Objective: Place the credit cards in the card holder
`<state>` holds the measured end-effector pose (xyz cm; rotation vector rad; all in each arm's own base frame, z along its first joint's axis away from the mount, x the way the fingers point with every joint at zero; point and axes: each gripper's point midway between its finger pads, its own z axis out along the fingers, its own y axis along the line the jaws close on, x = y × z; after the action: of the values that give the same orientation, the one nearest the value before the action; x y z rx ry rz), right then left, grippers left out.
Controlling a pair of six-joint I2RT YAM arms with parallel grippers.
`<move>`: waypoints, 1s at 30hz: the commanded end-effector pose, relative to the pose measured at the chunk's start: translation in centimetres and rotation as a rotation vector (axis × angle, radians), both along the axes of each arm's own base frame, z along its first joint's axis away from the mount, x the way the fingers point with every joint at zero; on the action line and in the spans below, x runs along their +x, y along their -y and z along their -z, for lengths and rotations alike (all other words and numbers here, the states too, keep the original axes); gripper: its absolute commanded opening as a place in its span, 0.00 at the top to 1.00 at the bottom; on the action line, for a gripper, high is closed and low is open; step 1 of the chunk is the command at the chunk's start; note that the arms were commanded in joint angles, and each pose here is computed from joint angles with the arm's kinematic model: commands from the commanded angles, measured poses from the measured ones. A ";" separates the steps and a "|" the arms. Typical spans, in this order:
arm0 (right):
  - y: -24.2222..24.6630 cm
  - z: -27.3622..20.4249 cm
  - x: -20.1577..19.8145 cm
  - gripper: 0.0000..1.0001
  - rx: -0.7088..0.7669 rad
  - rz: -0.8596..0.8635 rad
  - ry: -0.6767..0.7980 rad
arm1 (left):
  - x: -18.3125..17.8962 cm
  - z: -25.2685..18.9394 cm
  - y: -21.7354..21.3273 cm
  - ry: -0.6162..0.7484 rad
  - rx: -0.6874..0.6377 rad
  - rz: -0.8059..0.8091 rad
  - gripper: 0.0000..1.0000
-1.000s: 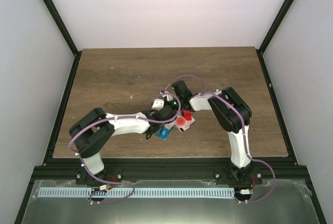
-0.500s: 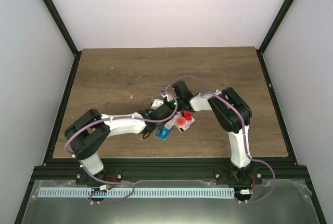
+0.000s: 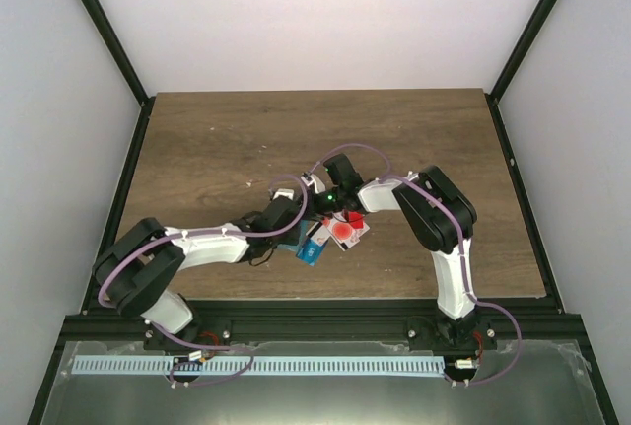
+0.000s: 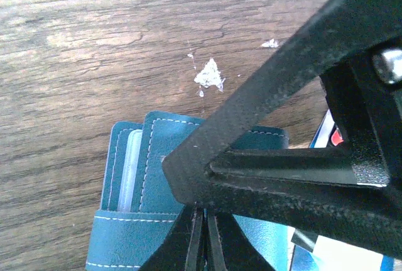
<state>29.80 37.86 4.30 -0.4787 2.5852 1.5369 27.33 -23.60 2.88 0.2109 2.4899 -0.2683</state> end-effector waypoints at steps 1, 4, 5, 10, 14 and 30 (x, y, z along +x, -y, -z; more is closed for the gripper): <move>0.7 2.1 -1.8 0.75 -0.086 -0.005 -0.064 | -6.9 7.0 -4.1 -0.319 0.064 0.015 0.96; 0.8 2.3 -1.9 0.75 -0.092 -0.002 -0.067 | -7.5 8.3 -4.9 -0.354 0.030 -0.026 0.96; 0.8 2.2 -1.9 0.75 -0.092 -0.001 -0.067 | -7.7 8.8 -5.4 -0.368 0.028 -0.046 0.96; 0.8 2.0 -1.8 0.75 -0.096 0.003 -0.068 | -7.9 8.6 -4.6 -0.373 -0.017 -0.021 0.96; 0.3 0.5 -1.1 0.74 -0.079 0.001 -0.042 | -6.9 6.2 -3.8 -0.331 -0.040 -0.007 0.87; 1.0 -15.2 3.1 0.00 -0.008 0.078 0.323 | 2.6 -16.0 -5.3 0.188 -0.038 -0.188 0.22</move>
<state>32.05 38.49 14.64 -0.5488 2.4373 1.4186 28.12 -21.75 15.00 0.0799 2.4028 -0.3945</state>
